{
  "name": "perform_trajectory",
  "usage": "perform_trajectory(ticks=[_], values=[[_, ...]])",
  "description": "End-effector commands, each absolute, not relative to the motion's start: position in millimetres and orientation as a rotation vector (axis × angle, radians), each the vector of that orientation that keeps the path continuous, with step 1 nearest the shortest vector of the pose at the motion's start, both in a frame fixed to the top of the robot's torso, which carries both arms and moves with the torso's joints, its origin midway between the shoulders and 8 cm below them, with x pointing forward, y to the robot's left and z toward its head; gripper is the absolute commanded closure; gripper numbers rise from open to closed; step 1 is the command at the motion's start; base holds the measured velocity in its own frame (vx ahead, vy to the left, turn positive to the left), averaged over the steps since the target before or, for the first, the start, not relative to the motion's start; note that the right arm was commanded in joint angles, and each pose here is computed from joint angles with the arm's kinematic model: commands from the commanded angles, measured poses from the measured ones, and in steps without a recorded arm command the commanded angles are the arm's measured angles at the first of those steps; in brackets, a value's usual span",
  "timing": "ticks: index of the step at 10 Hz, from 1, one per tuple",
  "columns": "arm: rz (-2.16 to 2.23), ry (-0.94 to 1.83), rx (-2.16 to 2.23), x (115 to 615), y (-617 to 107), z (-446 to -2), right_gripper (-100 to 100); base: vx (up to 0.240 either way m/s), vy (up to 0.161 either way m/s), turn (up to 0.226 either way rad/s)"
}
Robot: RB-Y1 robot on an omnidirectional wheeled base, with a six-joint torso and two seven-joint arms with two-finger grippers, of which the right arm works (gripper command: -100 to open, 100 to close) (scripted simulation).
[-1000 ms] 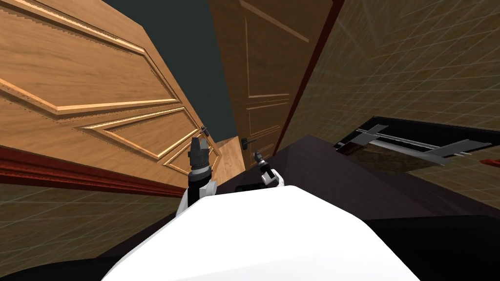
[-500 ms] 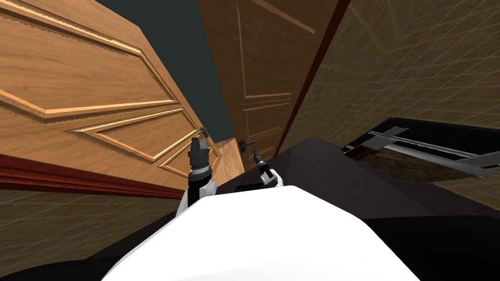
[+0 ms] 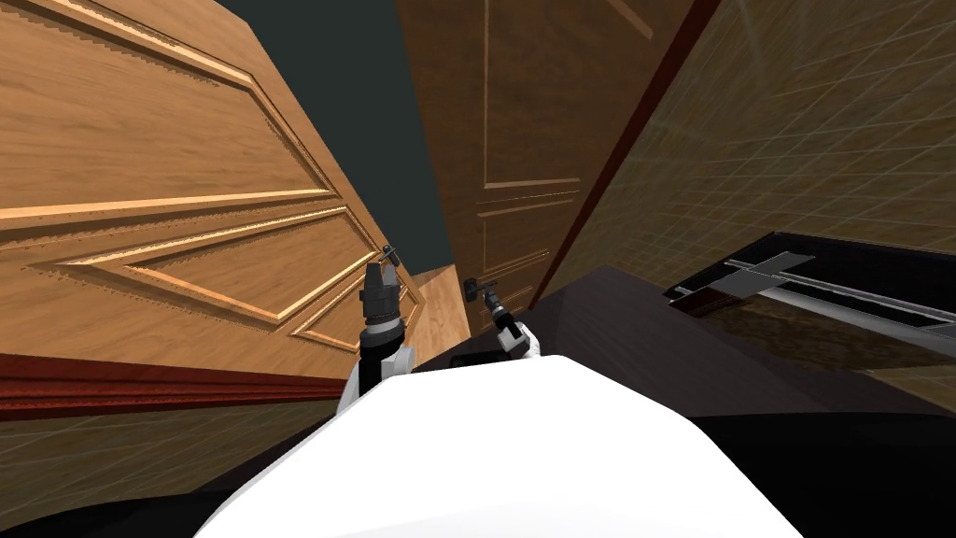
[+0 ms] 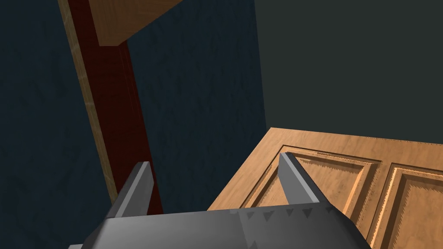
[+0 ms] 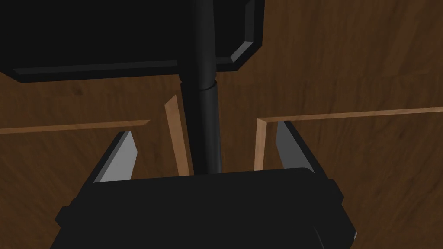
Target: Push the door open
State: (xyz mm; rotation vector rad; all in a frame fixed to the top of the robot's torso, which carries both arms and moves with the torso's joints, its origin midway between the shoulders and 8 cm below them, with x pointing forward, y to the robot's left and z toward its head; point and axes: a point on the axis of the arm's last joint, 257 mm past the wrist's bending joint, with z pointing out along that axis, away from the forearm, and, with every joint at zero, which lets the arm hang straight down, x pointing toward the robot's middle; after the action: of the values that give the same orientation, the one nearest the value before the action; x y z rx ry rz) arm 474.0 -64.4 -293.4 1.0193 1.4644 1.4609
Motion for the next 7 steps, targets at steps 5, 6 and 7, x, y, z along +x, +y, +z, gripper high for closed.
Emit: perform_trajectory(ticks=[5, 6, 7], values=[[1.463, 1.457, 1.029, 477.7, -63.1, -292.7, 100, 0.085, 0.033, 0.011], [1.463, 1.457, 1.029, 477.7, -63.1, -292.7, 100, -0.011, -0.010, 0.015], [1.463, 1.457, 1.029, 477.7, -63.1, -292.7, 100, 0.000, 0.000, 0.000]])
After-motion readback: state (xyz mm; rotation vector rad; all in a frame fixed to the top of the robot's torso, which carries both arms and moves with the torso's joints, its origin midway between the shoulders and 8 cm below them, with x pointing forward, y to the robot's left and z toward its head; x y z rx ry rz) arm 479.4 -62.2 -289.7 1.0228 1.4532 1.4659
